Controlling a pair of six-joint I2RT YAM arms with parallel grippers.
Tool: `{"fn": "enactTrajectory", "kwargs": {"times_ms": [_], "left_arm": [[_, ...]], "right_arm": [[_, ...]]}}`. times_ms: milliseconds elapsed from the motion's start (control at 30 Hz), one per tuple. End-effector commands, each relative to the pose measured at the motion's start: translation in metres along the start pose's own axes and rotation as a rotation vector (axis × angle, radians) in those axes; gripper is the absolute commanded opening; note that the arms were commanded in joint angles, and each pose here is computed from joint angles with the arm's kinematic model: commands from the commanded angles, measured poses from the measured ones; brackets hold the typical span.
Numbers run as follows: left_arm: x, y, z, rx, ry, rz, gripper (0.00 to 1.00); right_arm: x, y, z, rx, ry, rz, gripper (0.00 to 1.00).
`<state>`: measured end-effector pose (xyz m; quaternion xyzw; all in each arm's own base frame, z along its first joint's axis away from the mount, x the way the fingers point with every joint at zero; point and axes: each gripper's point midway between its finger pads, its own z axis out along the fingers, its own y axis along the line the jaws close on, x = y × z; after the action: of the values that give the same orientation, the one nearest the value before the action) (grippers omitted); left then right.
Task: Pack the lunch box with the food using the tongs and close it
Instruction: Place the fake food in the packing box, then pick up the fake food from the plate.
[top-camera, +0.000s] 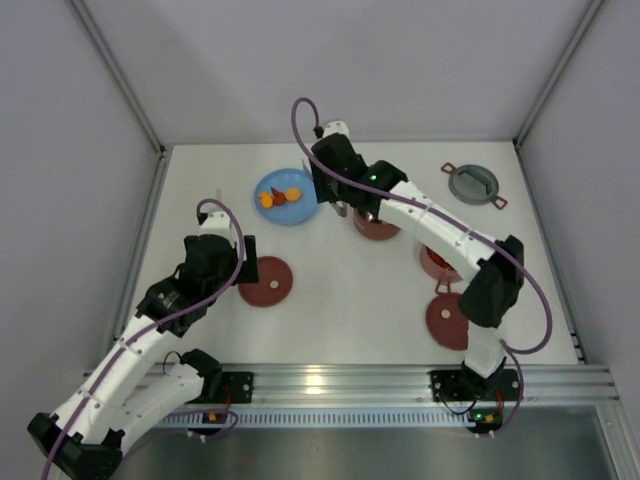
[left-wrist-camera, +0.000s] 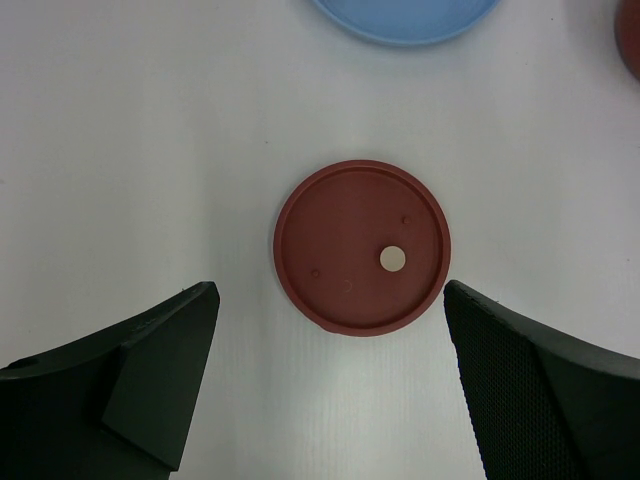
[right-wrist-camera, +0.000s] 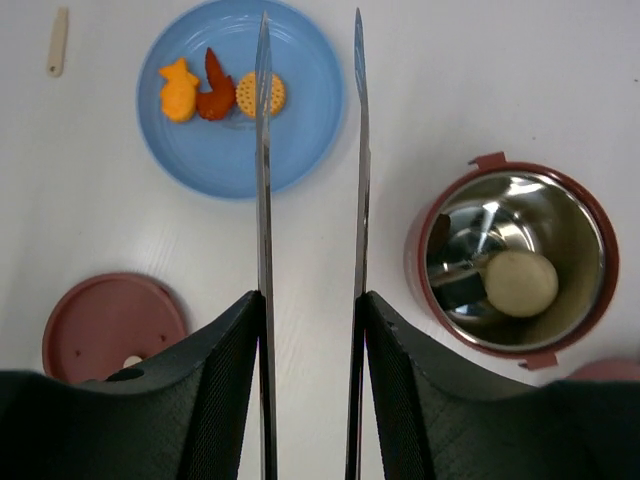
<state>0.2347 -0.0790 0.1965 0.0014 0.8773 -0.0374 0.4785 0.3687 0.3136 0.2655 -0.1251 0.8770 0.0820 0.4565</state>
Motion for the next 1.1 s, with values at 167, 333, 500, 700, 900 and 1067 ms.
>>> {"fn": "enactTrajectory", "kwargs": {"times_ms": [167, 333, 500, 700, 900, 1067], "left_arm": [[-0.006, 0.000, 0.001, -0.009, -0.019, 0.005, 0.99], [-0.006, 0.001, 0.001, -0.010, -0.019, 0.004, 0.99], [-0.005, 0.000, 0.001, -0.009, -0.014, 0.006, 0.99], [-0.005, 0.001, 0.002, -0.013, -0.012, 0.007, 0.99], [-0.004, 0.000, 0.001, -0.011, -0.012, 0.008, 0.99], [-0.005, 0.000, 0.002, -0.011, -0.013, 0.007, 0.99]], "right_arm": [[-0.015, 0.053, 0.075, -0.069, -0.014, -0.067, 0.45], [0.004, 0.058, 0.108, -0.054, 0.038, -0.085, 0.45], [0.023, 0.058, 0.122, -0.061, 0.078, -0.090, 0.45], [0.033, 0.060, 0.127, -0.072, 0.093, -0.084, 0.44], [0.040, 0.061, 0.131, -0.078, 0.117, -0.088, 0.45], [0.048, 0.063, 0.136, -0.084, 0.138, -0.094, 0.45]]}}
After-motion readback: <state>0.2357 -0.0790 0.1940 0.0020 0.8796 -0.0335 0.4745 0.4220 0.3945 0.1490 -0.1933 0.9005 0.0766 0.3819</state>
